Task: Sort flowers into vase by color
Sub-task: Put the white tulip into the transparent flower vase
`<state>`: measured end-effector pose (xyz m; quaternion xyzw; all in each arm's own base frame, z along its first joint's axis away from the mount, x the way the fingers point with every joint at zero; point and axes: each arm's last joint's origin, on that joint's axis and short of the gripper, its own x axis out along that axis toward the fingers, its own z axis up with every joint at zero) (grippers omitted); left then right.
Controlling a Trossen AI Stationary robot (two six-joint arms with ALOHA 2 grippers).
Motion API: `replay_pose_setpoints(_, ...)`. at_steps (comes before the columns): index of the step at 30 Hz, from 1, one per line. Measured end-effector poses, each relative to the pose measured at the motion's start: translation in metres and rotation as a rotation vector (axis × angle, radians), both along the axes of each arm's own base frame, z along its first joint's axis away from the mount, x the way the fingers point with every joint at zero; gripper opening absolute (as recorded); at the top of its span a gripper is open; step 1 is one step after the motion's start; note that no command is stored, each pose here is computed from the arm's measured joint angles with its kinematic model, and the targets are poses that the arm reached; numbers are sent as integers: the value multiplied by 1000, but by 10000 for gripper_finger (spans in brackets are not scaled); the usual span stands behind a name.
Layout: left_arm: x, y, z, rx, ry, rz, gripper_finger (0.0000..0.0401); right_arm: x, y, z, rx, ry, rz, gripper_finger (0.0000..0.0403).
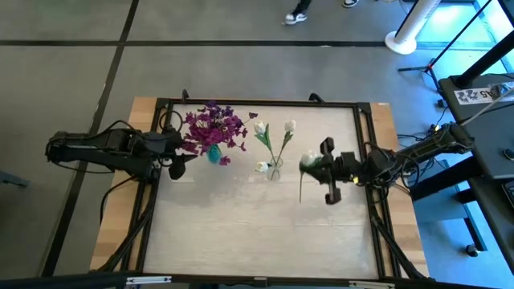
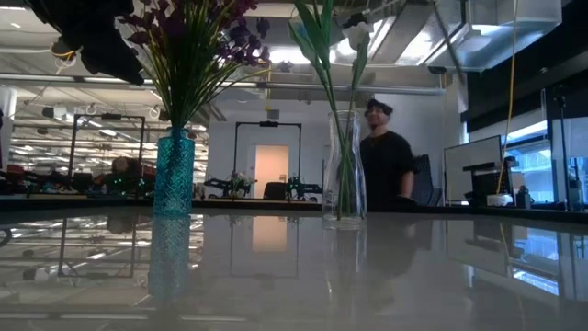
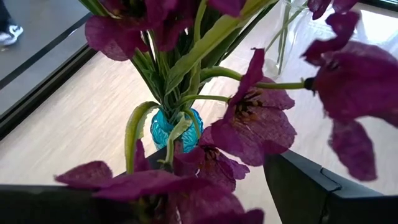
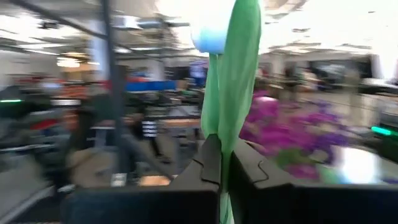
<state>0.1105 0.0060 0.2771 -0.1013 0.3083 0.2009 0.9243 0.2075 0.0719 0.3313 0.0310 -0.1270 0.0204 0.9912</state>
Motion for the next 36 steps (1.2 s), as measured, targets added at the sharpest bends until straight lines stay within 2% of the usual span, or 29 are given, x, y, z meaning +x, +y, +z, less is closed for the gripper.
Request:
replay_pose_setpoints(3,0,0,0,0,1,0,213,6,7,-2,-24,-36,117,7)
replay_pose_setpoints(6,0,0,0,0,0,-1,213,16,13,-5,-44,-87,171,5)
replay_pose_setpoints(11,0,0,0,0,0,-1,213,33,20,-15,-63,-140,169,5)
replay_pose_setpoints(15,0,0,0,0,0,0,213,44,24,-9,-58,-170,166,5)
replay_pose_setpoints(20,0,0,0,0,1,-1,213,58,31,2,-145,-191,178,5)
replay_pose_setpoints(23,0,0,0,0,0,0,213,62,31,4,-227,-164,113,6)
replay_pose_setpoints(27,0,0,0,0,1,0,213,63,28,3,-286,-126,-43,4)
replay_pose_setpoints(32,0,0,0,0,1,0,213,60,18,12,-224,-174,-210,4)
replay_pose_setpoints(36,0,0,0,0,1,0,213,62,6,15,-224,-193,-288,4)
